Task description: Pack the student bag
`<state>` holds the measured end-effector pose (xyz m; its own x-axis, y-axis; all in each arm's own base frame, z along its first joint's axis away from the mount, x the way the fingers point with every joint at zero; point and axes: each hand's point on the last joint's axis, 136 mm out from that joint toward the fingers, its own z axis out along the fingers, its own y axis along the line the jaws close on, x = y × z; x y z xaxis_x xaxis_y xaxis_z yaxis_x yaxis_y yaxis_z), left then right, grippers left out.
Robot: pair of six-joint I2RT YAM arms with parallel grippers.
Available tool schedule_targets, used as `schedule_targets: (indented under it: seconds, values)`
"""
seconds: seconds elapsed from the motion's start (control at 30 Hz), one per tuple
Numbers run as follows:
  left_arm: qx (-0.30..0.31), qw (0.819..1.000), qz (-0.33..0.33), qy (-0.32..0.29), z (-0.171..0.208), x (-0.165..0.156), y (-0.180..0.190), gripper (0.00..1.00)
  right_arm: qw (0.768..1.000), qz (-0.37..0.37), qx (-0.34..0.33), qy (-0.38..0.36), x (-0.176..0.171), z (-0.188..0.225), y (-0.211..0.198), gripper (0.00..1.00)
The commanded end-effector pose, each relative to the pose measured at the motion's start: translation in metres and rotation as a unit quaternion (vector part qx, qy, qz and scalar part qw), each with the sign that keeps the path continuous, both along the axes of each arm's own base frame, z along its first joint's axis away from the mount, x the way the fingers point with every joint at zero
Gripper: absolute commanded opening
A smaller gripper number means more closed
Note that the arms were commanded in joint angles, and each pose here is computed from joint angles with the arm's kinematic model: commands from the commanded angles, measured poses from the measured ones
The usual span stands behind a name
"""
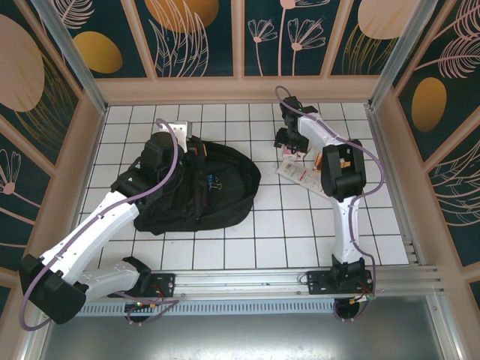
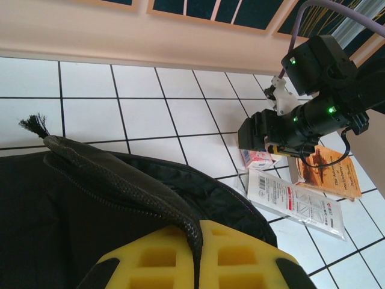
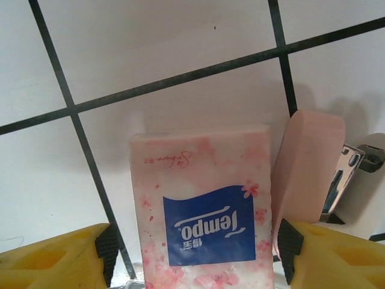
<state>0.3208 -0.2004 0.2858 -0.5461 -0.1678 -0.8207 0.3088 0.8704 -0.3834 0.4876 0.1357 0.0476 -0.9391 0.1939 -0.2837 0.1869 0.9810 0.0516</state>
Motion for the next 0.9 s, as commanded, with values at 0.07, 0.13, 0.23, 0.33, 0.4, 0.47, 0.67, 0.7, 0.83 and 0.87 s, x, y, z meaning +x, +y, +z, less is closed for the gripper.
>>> schedule_targets:
  seconds: [0.07, 0.13, 0.23, 0.33, 0.4, 0.47, 0.67, 0.7, 0.83, 0.87]
  values:
    - [-0.022, 0.999, -0.009, -0.044, 0.025, 0.004, -0.004, 0.00, 0.999, 0.028, 0.001, 0.022, -0.011, -0.016, 0.012, 0.73]
    - [-0.023, 0.999, -0.011, -0.044, 0.025, 0.004, -0.005, 0.00, 0.999, 0.034, -0.005, 0.025, -0.012, -0.018, 0.015, 0.72]
    - [-0.024, 0.999, -0.012, -0.043, 0.024, 0.004, -0.005, 0.00, 0.999, 0.046, -0.012, 0.021, -0.013, -0.016, 0.022, 0.72]
    - [-0.024, 0.999, -0.012, -0.043, 0.025, 0.004, -0.005, 0.00, 0.998, 0.053, -0.026, 0.017, -0.012, -0.014, 0.025, 0.71]
    - [-0.025, 0.999, -0.013, -0.044, 0.025, 0.004, -0.006, 0.00, 0.998, 0.053, -0.036, 0.014, -0.011, -0.013, 0.023, 0.71]
    - [-0.025, 0.999, -0.015, -0.043, 0.025, 0.004, -0.006, 0.00, 0.998, 0.045, -0.046, 0.017, -0.011, -0.017, 0.019, 0.71]
    - [-0.026, 0.999, -0.016, -0.044, 0.025, 0.004, -0.007, 0.00, 0.998, 0.007, -0.055, 0.028, -0.005, -0.033, 0.010, 0.80]
    - [-0.027, 0.999, -0.017, -0.044, 0.025, 0.003, -0.007, 0.00, 0.998, 0.003, -0.050, 0.029, -0.005, -0.035, 0.010, 0.80]
    - [-0.027, 0.999, -0.017, -0.044, 0.025, 0.003, -0.007, 0.00, 0.999, -0.006, -0.039, 0.024, 0.002, -0.037, 0.013, 0.79]
    - [-0.027, 0.999, -0.017, -0.044, 0.025, 0.003, -0.007, 0.00, 0.999, -0.009, -0.039, 0.023, 0.003, -0.037, 0.012, 0.78]
